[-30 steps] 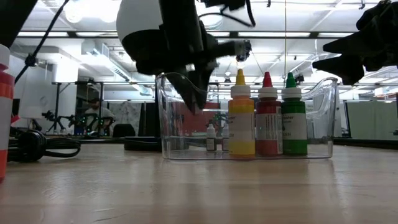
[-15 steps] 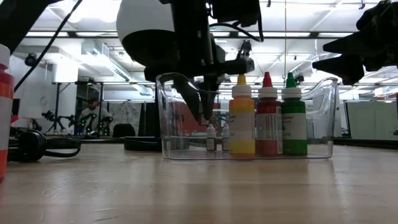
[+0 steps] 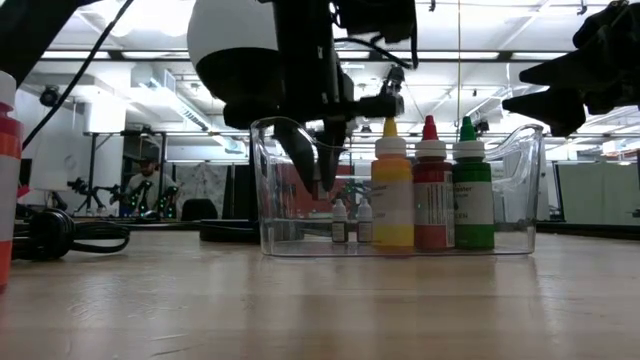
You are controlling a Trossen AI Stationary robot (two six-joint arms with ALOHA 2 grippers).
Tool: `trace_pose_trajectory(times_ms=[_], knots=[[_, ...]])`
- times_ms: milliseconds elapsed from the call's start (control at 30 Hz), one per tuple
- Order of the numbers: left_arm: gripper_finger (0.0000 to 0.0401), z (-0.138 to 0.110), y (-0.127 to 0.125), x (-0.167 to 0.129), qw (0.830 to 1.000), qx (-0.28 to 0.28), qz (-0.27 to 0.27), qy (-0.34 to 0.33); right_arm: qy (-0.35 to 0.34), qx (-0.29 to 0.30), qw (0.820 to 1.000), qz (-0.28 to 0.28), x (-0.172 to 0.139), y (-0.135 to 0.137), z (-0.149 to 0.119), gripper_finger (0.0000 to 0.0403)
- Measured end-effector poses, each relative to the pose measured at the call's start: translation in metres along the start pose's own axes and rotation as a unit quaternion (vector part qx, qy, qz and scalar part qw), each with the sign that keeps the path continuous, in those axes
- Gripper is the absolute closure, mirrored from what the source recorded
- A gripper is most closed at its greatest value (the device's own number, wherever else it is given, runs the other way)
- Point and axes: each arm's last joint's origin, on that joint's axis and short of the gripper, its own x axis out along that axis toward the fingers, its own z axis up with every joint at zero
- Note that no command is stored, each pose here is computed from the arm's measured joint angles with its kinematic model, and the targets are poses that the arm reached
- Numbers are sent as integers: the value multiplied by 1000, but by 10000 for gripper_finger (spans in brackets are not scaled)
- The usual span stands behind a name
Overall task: Pick & Place food coloring
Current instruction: Put the small red food coloring bottle into the transparent bin
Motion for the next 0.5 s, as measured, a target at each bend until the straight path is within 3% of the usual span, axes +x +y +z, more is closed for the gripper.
trace_pose_trajectory(times_ms=[200,500], knots=[[357,6,1,-13,1000,-8,-8,-3,0,0,1000,0,0,0,0,99],[357,13,8,-5,999,-47,14,6,0,0,1000,1,0,0,0,106]])
